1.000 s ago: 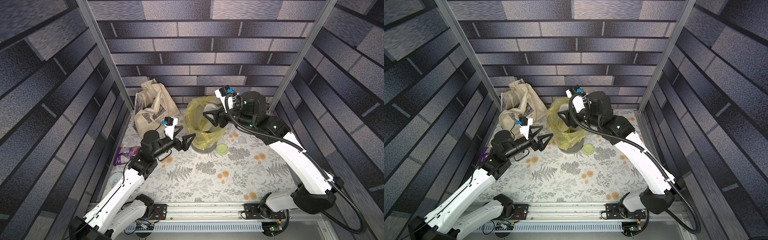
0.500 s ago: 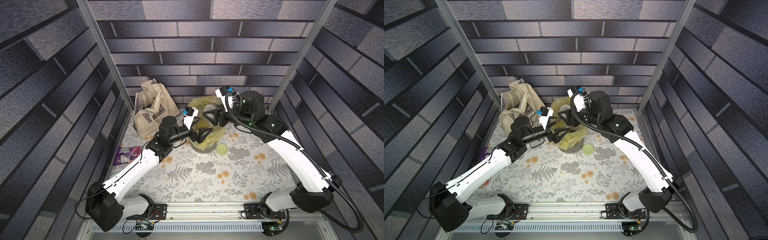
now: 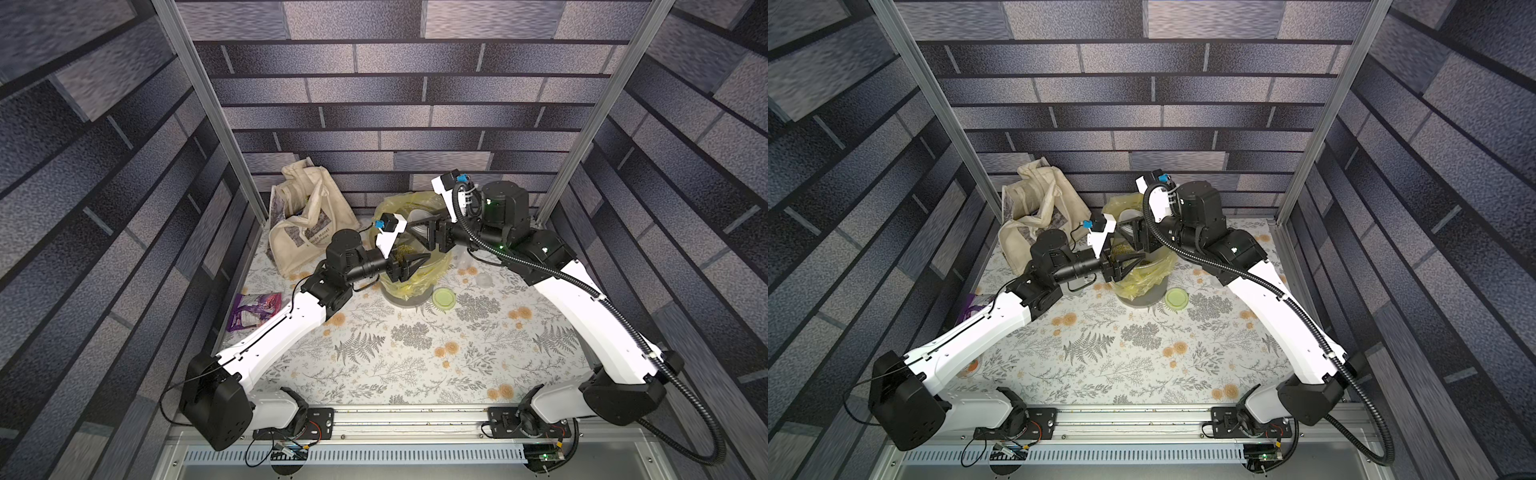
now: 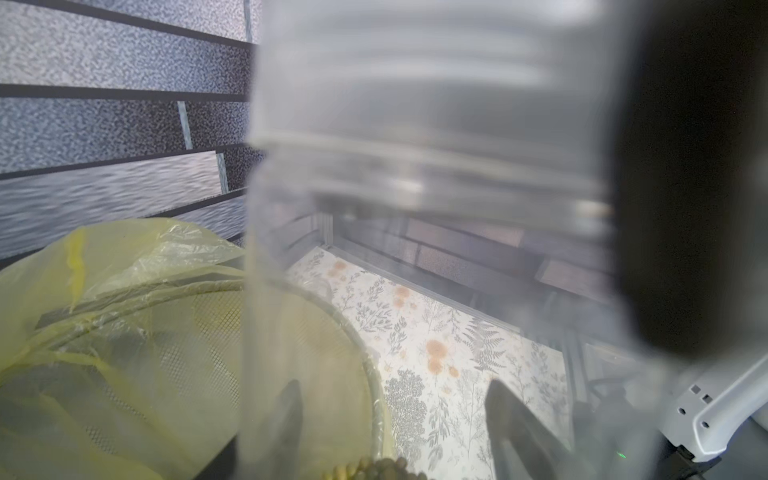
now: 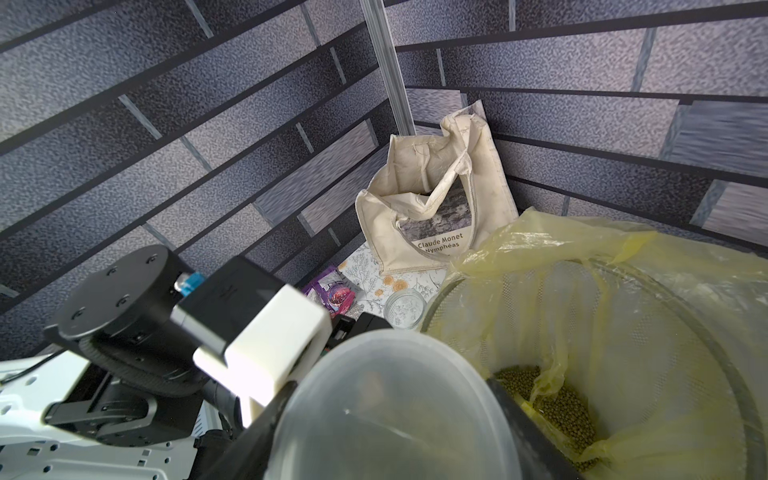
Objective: Empty moldy mung beans from jars
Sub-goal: Pick up the jar from the center of the board.
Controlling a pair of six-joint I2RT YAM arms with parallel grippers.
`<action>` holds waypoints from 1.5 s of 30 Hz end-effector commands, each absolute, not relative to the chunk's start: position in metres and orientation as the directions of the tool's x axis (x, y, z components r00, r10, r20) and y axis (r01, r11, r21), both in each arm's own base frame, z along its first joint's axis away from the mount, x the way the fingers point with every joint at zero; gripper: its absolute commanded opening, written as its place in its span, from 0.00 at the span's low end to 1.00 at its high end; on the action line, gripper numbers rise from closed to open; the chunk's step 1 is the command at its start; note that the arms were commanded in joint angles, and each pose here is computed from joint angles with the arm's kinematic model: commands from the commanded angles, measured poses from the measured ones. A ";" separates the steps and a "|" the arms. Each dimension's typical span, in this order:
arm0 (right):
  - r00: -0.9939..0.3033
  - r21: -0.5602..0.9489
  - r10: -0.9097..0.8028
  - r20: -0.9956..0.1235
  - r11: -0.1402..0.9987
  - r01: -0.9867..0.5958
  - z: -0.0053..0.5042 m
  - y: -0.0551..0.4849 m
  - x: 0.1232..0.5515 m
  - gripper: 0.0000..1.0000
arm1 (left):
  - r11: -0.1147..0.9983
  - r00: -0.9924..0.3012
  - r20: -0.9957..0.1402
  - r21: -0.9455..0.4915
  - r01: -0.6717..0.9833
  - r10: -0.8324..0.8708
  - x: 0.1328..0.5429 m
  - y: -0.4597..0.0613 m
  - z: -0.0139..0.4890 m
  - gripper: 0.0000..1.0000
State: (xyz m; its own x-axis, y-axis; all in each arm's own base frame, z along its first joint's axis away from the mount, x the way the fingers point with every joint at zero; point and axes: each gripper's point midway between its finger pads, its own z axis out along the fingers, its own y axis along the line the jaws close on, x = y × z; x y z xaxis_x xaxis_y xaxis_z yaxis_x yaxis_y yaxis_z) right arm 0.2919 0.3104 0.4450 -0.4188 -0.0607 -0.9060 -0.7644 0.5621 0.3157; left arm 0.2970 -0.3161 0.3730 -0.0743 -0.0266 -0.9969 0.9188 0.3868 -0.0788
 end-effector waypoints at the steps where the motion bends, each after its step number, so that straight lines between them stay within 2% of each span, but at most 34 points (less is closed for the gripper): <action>1: -0.403 0.325 -0.027 -0.915 0.544 -0.774 0.456 0.307 0.287 0.43 | 0.409 -0.008 -0.997 -0.039 0.912 -0.078 0.301 -0.311 0.393 0.67; 10: -0.407 0.329 -0.022 -0.913 0.549 -0.768 0.449 0.307 0.292 0.46 | 0.381 0.003 -0.995 -0.035 0.924 -0.100 0.297 -0.304 0.394 0.54; 16: -0.385 0.321 -0.014 -0.923 0.525 -0.788 0.448 0.308 0.289 0.49 | 0.340 -0.074 -0.989 -0.114 0.934 -0.131 0.301 -0.299 0.396 0.51; 23: -0.349 0.300 0.003 -0.937 0.517 -0.802 0.451 0.306 0.285 0.58 | 0.325 -0.087 -0.990 -0.120 0.938 -0.115 0.301 -0.301 0.391 0.52; 26: -0.330 0.283 0.002 -0.944 0.520 -0.806 0.450 0.304 0.285 0.60 | 0.299 -0.071 -0.992 -0.100 0.949 -0.107 0.295 -0.301 0.390 0.54; 39: -0.240 0.226 0.020 -0.971 0.416 -0.881 0.460 0.306 0.262 0.55 | 0.082 -0.050 -0.997 -0.055 0.995 -0.065 0.264 -0.298 0.392 0.52; 45: -0.240 0.226 0.018 -0.971 0.403 -0.887 0.459 0.307 0.260 0.56 | 0.110 -0.052 -0.998 -0.056 0.992 -0.038 0.267 -0.299 0.388 0.52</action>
